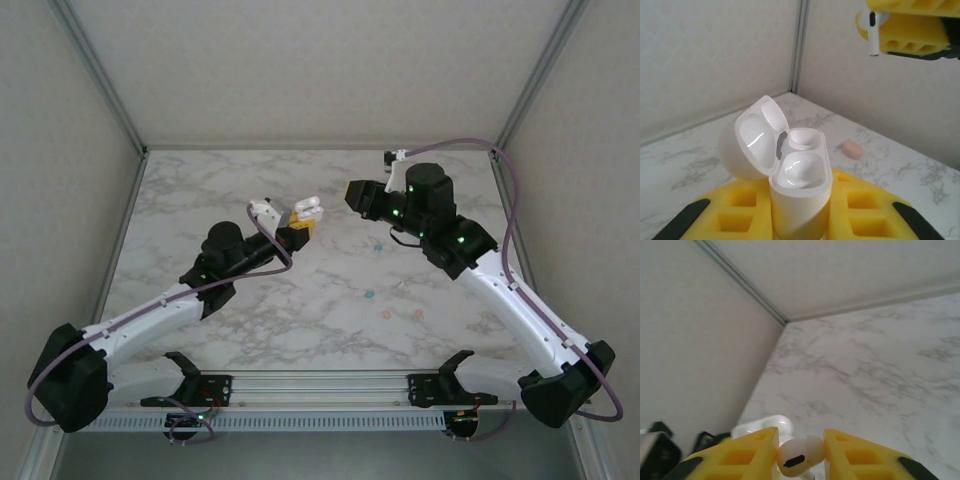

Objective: Insert the wireless bluetooth earbuds into the charging case

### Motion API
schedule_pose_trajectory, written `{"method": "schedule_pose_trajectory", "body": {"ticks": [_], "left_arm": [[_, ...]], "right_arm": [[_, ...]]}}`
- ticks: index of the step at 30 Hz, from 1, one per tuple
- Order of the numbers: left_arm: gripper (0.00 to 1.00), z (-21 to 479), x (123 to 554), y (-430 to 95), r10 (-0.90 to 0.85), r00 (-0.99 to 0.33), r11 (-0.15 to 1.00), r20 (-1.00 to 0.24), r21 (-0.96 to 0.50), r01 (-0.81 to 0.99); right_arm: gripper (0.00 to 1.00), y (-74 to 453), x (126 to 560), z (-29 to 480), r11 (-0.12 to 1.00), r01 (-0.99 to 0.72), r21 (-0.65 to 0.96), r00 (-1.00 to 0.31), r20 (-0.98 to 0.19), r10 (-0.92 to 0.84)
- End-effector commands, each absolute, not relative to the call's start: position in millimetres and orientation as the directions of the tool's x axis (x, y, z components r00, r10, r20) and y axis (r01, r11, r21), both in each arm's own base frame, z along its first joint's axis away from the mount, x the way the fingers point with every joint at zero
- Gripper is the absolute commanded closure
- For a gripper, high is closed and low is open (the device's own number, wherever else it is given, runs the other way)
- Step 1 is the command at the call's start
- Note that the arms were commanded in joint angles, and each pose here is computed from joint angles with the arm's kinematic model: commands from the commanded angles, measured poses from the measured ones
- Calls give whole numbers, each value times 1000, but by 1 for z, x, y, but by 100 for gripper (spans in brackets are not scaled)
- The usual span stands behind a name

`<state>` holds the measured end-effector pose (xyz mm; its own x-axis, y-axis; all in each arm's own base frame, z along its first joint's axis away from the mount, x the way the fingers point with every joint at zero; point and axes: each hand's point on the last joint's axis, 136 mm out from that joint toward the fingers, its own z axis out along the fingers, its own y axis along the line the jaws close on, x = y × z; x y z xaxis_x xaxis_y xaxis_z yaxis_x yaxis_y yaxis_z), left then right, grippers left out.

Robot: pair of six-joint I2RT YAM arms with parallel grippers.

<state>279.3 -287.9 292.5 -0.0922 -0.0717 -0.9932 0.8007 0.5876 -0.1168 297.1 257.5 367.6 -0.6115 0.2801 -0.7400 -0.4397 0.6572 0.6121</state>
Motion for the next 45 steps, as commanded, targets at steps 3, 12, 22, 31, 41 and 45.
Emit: {"method": "schedule_pose_trajectory", "body": {"ticks": [3, 12, 22, 31, 41, 45], "left_arm": [[87, 338, 272, -300, -176, 38, 554, -984, -67, 830], [87, 339, 268, -306, -172, 51, 549, -984, -53, 834], [87, 343, 268, -303, -169, 58, 563, -984, -48, 825], [86, 344, 270, -303, -176, 56, 566, -983, -54, 822], [86, 350, 271, -302, -192, 64, 572, -979, -59, 818], [86, 351, 271, -302, -197, 58, 570, -979, -66, 819]], "right_arm": [[71, 280, 288, 391, 515, -501, 695, -624, -703, 341], [71, 305, 280, 383, 496, -526, 690, -658, -700, 276], [71, 329, 267, 372, 501, -574, 648, -675, -721, 159], [71, 338, 267, 363, 520, -569, 636, -684, -718, 130], [71, 326, 271, 354, 587, -556, 589, -657, -744, 123], [71, 327, 272, 352, 585, -561, 586, -654, -747, 122]]}}
